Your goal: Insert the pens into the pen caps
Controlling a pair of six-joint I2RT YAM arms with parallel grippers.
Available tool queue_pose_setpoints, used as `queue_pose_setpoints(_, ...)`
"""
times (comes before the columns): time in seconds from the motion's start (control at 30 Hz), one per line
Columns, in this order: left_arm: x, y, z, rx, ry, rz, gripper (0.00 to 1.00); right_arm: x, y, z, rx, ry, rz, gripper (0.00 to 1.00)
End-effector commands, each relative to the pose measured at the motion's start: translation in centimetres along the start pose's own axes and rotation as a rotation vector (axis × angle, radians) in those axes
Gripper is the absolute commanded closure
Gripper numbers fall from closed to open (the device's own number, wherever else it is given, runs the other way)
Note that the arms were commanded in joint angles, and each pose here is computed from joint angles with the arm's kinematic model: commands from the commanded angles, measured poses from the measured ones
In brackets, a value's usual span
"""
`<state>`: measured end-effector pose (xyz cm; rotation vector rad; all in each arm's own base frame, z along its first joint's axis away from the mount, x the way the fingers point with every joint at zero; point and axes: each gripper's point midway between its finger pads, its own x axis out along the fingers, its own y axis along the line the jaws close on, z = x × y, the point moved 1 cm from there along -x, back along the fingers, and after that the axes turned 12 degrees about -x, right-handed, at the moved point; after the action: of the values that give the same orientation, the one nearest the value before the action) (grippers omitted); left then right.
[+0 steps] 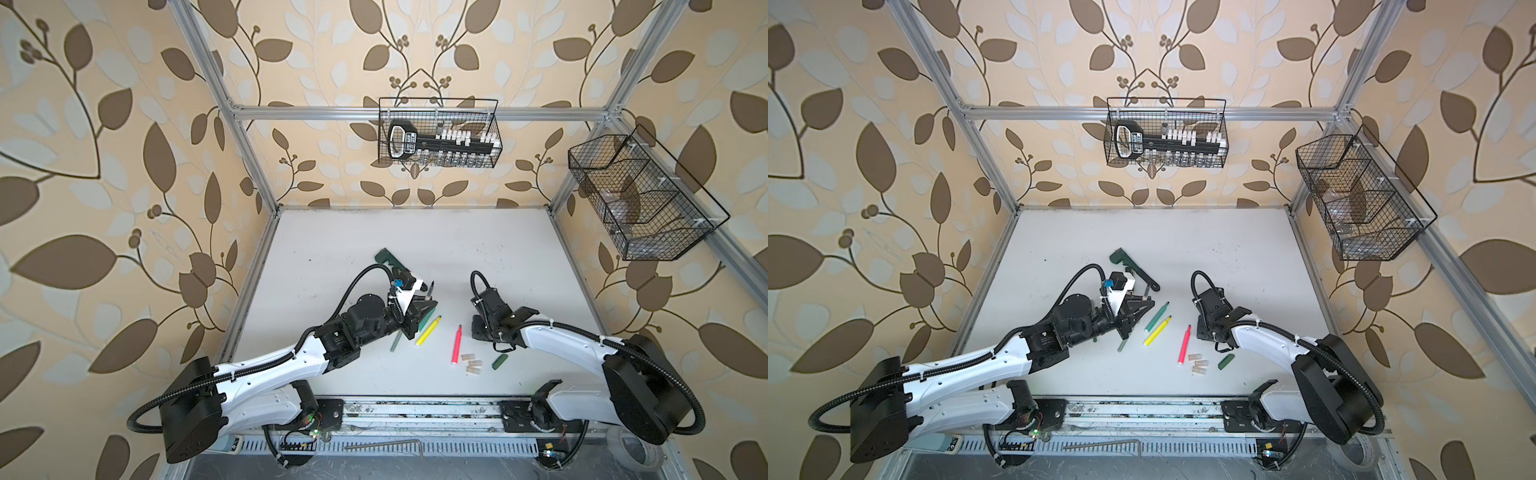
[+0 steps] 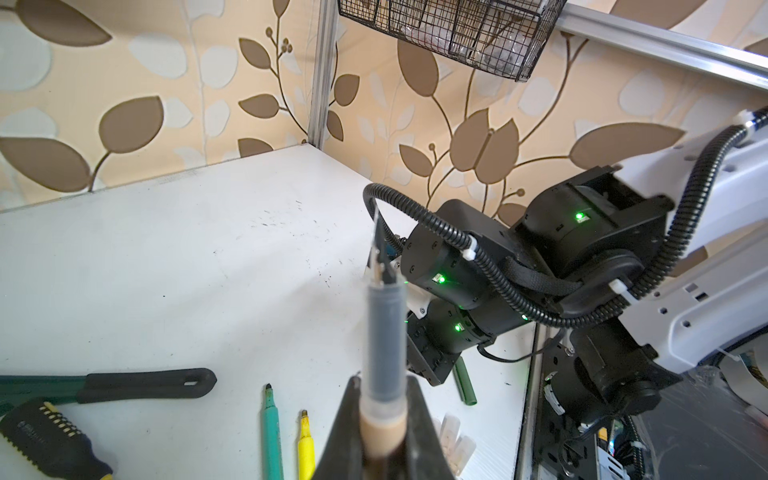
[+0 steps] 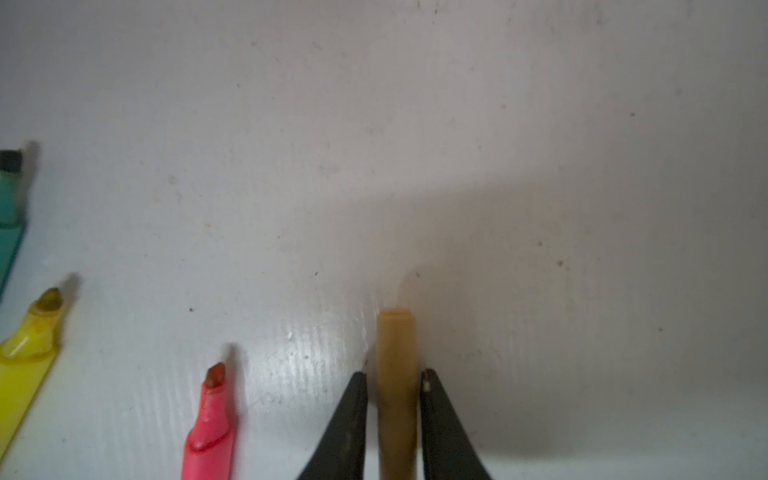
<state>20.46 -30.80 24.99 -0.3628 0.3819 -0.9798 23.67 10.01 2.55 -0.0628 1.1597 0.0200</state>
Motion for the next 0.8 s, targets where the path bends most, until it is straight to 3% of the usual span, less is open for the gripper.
queue_pose_setpoints(0.0, -0.5, -0.8, 1.2, 0.033, -0.043, -0.015, 1.0, 0.7, -0.7, -1.5, -0.02, 0.071, -0.047, 0.73)
queue_pose_setpoints(0.3, -0.5, -0.9, 1.2, 0.034, -0.044, -0.016, 1.0, 1.2, -0.7, -0.4, -0.03, 0.068, -0.08, 0.77)
queue_pose_setpoints(0.57, -0.5, -0.9, 1.3, 0.028, -0.048, -0.018, 1.0, 0.9, -0.7, -0.3, -0.013, 0.051, -0.066, 0.92)
queue_pose_setpoints(0.77, -1.0, -0.5, 2.0, 0.027, -0.071, 0.017, 1.0, -3.6, 0.7, 2.7, 0.07, -0.119, 0.009, 1.0)
